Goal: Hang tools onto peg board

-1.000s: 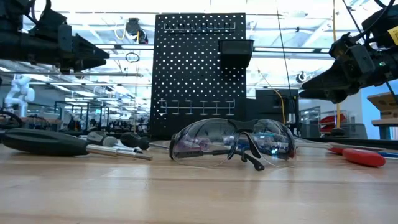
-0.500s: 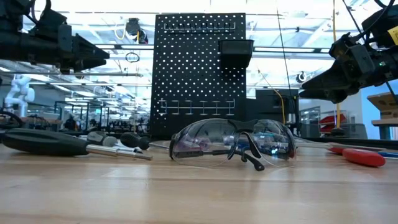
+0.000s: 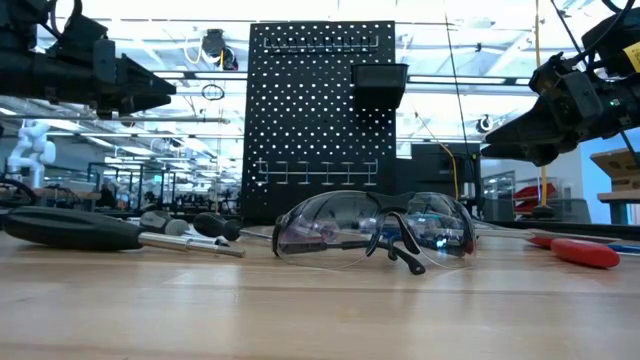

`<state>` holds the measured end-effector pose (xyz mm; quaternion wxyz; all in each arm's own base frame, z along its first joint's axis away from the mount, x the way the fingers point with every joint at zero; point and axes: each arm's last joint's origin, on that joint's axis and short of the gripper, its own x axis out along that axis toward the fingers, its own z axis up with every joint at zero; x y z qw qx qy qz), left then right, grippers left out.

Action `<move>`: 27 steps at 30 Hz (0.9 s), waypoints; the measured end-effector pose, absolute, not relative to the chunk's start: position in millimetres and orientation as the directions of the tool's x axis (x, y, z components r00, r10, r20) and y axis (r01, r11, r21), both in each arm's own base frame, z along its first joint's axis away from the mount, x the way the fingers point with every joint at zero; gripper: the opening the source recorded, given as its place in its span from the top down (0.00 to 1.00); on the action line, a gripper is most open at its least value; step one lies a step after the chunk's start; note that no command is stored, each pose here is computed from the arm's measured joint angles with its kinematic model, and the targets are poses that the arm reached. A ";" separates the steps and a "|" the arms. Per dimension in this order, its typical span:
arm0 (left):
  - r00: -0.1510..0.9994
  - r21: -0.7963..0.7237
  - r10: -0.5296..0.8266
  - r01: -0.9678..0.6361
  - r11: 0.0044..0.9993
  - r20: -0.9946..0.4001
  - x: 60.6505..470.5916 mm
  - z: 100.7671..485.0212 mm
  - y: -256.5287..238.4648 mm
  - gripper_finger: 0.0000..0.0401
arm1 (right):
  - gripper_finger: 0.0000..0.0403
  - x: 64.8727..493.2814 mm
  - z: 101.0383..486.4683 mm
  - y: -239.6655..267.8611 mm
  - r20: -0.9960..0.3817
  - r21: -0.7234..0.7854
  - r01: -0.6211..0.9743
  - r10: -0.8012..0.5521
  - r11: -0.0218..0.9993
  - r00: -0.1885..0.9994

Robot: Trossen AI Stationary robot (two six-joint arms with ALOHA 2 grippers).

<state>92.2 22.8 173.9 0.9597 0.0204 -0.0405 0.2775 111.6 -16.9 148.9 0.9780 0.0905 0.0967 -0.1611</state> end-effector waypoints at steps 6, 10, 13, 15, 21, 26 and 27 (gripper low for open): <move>0.843 0.017 0.531 -0.534 0.845 0.089 92.2 173.9 22.9 0.42 | 0.33 112.3 152.0 -17.1 -0.182 0.154 0.329 -0.301 0.931 0.936; 0.843 0.017 0.530 -0.534 0.846 0.089 92.2 173.9 22.8 0.42 | 0.33 113.2 159.4 -18.1 -0.105 0.206 0.346 -0.331 0.915 0.938; 0.843 0.016 0.530 -0.534 0.846 0.090 92.1 174.1 22.8 0.42 | 0.33 112.9 170.3 -20.0 0.003 0.364 0.369 -0.398 0.855 0.918; 0.843 0.015 0.531 -0.534 0.845 0.091 92.1 174.2 22.8 0.42 | 0.33 112.0 174.8 -21.9 0.045 0.438 0.396 -0.460 0.807 0.887; 0.856 -0.010 0.509 -0.510 0.860 0.093 92.5 174.4 22.2 0.42 | 0.33 109.3 188.2 -27.3 0.098 0.502 0.462 -0.579 0.731 0.809; 0.859 -0.130 0.504 -0.491 0.861 0.094 92.4 175.1 22.0 0.42 | 0.33 109.9 195.4 -26.2 0.141 0.468 0.412 -0.526 0.782 0.839; 0.860 -0.158 0.501 -0.484 0.861 0.097 92.4 175.4 21.9 0.42 | 0.33 110.3 196.6 -25.5 0.153 0.451 0.386 -0.496 0.805 0.855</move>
